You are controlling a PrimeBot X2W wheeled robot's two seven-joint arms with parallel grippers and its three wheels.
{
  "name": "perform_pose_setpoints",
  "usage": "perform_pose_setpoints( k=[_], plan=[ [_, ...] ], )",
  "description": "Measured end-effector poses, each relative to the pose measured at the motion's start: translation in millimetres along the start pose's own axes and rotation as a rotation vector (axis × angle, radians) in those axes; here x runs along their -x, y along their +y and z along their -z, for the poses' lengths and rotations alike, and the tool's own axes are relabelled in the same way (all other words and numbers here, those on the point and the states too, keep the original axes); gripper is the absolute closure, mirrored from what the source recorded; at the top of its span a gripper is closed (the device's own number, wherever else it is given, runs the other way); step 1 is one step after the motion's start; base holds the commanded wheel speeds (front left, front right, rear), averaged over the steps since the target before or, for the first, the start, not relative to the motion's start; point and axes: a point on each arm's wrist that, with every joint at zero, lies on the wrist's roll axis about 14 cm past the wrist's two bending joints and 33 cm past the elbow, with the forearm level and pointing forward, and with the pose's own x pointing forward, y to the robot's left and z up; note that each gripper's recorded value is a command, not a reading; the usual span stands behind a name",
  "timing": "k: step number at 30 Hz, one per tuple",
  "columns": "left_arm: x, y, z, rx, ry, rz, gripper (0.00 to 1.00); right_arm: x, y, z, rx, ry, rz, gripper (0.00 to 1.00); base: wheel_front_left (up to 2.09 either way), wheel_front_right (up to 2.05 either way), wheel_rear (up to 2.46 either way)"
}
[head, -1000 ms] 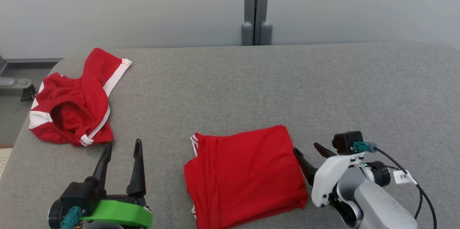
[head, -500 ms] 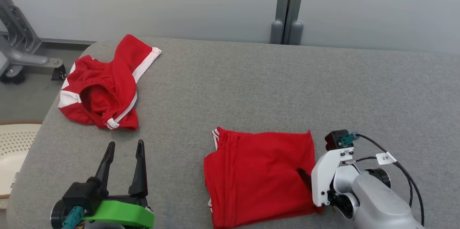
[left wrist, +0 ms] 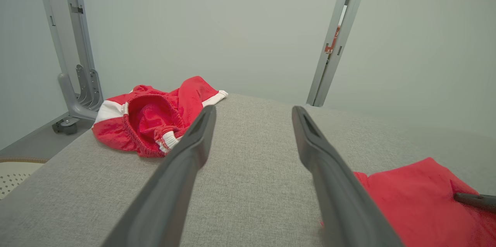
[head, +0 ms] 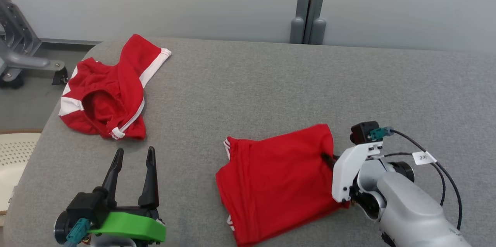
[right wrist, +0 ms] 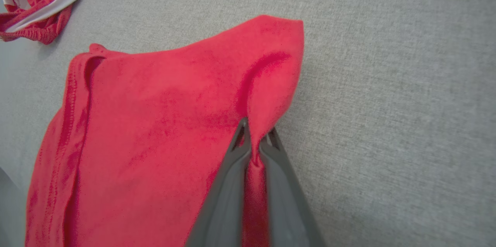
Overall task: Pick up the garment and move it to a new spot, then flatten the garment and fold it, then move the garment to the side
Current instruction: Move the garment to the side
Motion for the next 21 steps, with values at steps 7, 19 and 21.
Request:
perform_pose_setpoints(
  k=[7,19,21],
  plan=[
    [-17,-31,-4,0.035,-0.017,0.095,0.00,20,-32,-43,0.039,-0.156,0.066,1.00,0.00,0.00,0.00],
    [-46,-112,8,0.053,0.015,0.338,0.00,79,-107,-55,-0.036,-0.272,0.254,1.00,0.00,0.00,0.00],
    [-50,-127,12,0.058,0.024,0.382,0.00,91,-119,-49,-0.055,-0.278,0.290,1.00,0.00,0.00,0.00]
  ],
)
